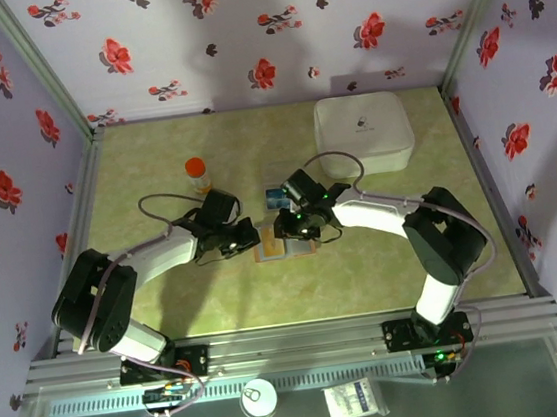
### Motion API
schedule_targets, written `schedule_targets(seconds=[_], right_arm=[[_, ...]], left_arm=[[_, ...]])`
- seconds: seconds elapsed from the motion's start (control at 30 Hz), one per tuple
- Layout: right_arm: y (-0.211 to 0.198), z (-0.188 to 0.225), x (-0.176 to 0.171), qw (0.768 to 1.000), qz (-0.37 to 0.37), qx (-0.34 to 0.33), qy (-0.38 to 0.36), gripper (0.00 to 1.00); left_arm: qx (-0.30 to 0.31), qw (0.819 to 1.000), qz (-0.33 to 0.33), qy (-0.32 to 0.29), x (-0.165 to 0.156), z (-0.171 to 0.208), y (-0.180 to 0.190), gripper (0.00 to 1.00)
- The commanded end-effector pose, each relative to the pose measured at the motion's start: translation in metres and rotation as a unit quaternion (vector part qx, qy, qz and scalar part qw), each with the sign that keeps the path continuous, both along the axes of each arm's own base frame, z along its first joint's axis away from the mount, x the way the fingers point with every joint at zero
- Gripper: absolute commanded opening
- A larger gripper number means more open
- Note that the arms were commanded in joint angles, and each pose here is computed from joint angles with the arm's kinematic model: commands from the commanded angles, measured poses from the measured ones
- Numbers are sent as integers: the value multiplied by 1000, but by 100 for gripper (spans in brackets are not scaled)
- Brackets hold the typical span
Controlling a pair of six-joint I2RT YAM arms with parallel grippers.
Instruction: Take the credit cards out of the card holder
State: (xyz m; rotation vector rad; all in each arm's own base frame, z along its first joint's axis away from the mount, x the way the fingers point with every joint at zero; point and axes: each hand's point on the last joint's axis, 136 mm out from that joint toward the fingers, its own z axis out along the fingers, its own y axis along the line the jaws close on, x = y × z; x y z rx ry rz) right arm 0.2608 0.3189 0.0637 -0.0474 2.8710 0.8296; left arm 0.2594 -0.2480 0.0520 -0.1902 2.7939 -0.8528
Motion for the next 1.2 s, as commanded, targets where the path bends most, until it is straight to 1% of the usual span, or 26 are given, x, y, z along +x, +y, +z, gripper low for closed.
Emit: schedule_targets(seconds=[0.0,0.1,0.3,0.67,0.9,1.17], right_arm=[[15,3,0,1000,16,15,2,30],[17,-1,-1,1000,18,10,5,29],[15,-5,2,1000,14,0,1,29],[12,-9,4,1000,15,-14,1,27],[13,-14,4,1000,17,-16,4,26],[13,-24,3,1000,18,-23,11,25]], left_arm=[[7,1000,19,12,-1,-13,10,3],[-6,1000,12,13,-2,-14,5,3],[-8,1000,-4,24,-2,-20,1,3],[-18,1000,-6,20,1,-18,-2,2],[9,999,-3,42,-4,-32,6,1],[22,999,-5,43,-5,-34,10,1]])
